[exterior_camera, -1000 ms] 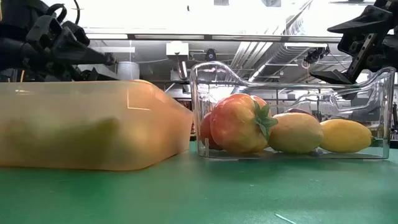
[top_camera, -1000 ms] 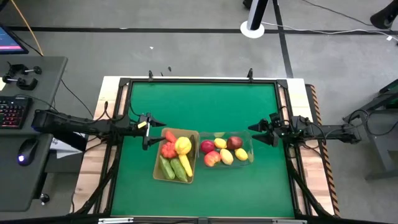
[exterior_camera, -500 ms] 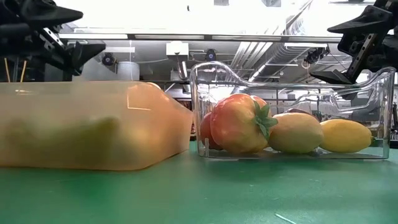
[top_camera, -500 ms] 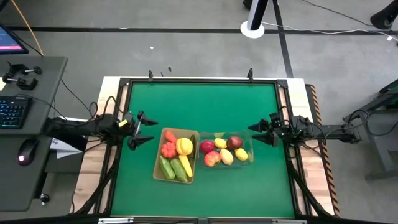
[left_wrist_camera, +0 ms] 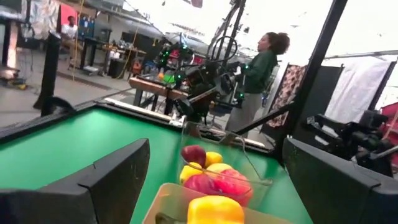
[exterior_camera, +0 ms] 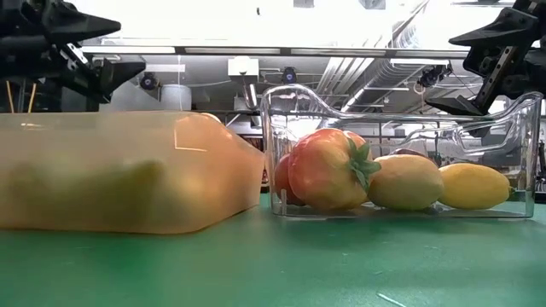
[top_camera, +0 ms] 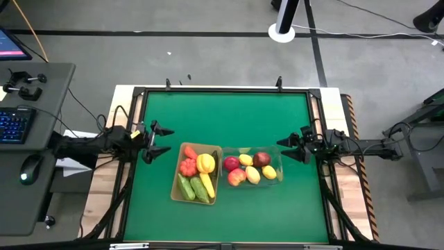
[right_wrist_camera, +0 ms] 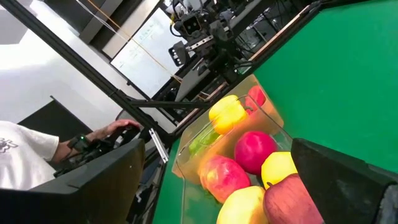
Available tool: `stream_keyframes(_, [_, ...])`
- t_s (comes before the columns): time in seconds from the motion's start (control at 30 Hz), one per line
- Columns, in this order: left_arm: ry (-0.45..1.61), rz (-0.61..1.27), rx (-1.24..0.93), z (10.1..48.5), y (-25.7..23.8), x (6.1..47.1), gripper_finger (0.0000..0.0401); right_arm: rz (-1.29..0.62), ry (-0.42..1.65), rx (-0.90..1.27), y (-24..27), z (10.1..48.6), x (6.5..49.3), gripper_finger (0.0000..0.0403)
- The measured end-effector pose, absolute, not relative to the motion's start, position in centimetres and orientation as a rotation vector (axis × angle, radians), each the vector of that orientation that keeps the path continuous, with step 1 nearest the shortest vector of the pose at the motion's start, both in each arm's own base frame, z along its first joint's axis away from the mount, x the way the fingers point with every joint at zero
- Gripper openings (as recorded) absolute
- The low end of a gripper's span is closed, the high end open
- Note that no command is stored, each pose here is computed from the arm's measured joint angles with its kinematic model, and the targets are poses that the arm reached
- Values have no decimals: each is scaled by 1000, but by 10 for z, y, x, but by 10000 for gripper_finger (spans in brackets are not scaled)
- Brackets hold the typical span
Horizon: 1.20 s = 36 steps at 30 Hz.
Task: Sort produce into baskets
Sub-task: Return to Home Position
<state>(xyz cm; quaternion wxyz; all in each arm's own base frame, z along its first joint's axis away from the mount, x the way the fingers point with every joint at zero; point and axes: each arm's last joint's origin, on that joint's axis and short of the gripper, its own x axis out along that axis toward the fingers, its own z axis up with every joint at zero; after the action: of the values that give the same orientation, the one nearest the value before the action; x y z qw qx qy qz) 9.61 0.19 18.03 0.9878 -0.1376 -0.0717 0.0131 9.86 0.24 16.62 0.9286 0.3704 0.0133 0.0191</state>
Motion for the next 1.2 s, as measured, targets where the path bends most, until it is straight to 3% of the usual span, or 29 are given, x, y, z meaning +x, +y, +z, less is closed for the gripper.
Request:
stream_keyframes(0.5, [-33,-70,4,170,-1,97,356,39,27,759,2,166,99,397])
stream_keyframes(1.2, [-33,-63,-47,170,-1,97,356,40,27,759,2,166,99,397])
